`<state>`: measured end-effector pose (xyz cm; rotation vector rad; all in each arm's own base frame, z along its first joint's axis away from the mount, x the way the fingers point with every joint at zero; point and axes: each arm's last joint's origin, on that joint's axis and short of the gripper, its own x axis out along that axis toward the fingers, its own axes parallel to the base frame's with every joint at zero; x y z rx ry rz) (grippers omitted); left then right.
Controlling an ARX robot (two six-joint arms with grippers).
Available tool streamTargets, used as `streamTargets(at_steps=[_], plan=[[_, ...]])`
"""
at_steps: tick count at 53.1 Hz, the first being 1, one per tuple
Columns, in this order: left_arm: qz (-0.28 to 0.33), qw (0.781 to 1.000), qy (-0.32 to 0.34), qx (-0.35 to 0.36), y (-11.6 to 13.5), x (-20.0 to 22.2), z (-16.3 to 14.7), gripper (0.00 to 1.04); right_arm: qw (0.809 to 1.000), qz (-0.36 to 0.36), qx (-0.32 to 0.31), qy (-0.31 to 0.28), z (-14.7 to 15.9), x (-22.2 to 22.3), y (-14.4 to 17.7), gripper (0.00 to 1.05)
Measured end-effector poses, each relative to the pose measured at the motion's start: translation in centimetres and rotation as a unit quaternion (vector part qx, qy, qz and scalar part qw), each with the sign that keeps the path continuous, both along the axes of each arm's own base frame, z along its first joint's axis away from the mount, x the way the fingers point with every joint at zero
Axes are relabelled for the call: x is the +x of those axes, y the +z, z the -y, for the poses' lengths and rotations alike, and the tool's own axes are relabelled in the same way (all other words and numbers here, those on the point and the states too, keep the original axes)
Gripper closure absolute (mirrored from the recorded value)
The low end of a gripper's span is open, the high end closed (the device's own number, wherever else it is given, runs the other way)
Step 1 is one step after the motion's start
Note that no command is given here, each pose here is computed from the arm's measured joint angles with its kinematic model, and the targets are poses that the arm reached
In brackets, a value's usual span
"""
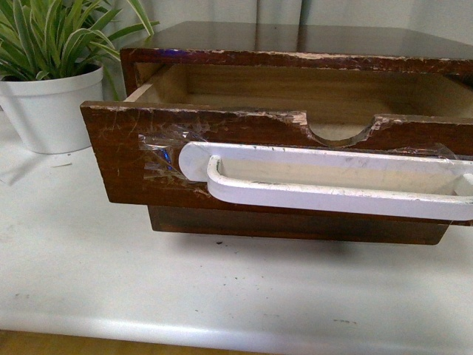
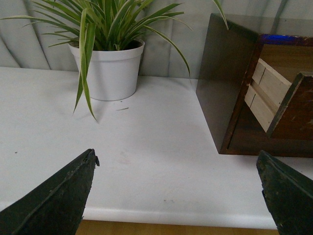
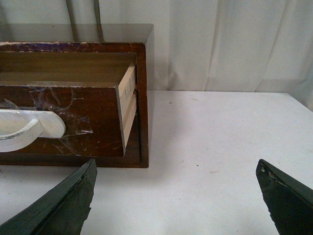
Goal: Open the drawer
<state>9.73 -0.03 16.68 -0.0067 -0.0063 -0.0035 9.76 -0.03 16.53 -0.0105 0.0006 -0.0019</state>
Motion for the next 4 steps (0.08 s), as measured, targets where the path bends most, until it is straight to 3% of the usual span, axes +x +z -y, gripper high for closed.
streamTargets(at_steps=[4], plan=[[0.0, 1.0, 0.0, 0.0, 0.0, 0.0, 0.0, 0.06, 1.0, 0.0, 0.0, 0.0, 0.0, 0.0, 0.0, 0.09]])
